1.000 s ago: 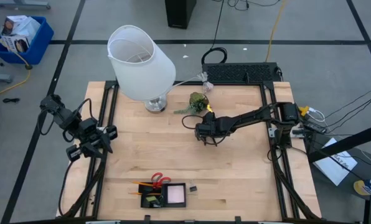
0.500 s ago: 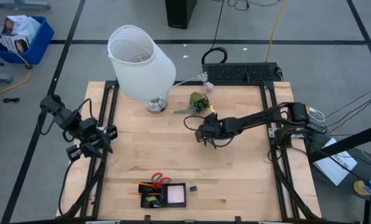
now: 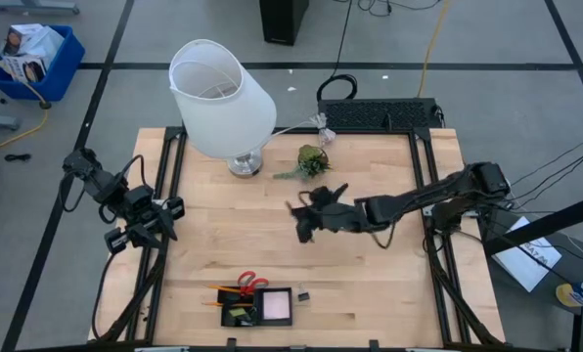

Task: Pick and place office supplies into organizer
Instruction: Put the right black pen into the mesh desk organizer

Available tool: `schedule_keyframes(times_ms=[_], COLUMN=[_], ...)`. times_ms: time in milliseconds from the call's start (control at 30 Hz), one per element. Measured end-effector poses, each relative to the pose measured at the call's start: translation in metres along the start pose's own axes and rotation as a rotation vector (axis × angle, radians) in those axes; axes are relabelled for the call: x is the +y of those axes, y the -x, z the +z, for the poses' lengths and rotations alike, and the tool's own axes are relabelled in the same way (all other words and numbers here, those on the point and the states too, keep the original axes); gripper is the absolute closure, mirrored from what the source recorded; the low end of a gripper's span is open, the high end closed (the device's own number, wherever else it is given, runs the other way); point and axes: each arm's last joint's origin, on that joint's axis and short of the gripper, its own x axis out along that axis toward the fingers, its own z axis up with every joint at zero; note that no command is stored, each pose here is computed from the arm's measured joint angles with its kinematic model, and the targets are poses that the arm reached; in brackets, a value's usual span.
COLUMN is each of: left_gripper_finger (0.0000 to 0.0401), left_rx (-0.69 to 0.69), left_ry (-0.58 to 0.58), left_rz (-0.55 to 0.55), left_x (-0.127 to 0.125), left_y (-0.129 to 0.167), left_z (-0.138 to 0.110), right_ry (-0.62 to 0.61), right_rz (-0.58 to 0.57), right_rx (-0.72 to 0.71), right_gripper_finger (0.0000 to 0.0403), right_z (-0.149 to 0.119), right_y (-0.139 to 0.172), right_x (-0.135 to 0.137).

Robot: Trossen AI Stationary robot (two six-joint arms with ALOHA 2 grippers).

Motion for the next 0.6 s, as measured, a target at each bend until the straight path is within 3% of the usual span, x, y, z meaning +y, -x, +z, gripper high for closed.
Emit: schedule_keyframes(times_ms=[100,200,433,600], left_gripper_finger=[0.0249,0.0249,0.0249,0.0249], left_rx=[0.002,0.005,-0.007,-0.007], left_ry=[-0.005,-0.005,0.072,0.051], left_rz=[0.001,0.003,0.031,0.031], left_x=[0.0,0.0,0.001,0.001], left_y=[0.0,0.0,0.0,0.0], left_z=[0.0,0.0,0.0,0.0], right_ry=[0.079,0.13,0.111,0.133], right_rz=[0.185,0.279,0.534,0.65], right_rx=[-0.147,-0.232,-0.246,-0.319], right_gripper_finger=[0.0382,0.0381,0.0372,0.0376], right_z=[0.005,0.004,-0.012,-0.032], right_y=[0.005,0.008,-0.005,-0.003], right_x=[0.026,0.039,0.053,0.068])
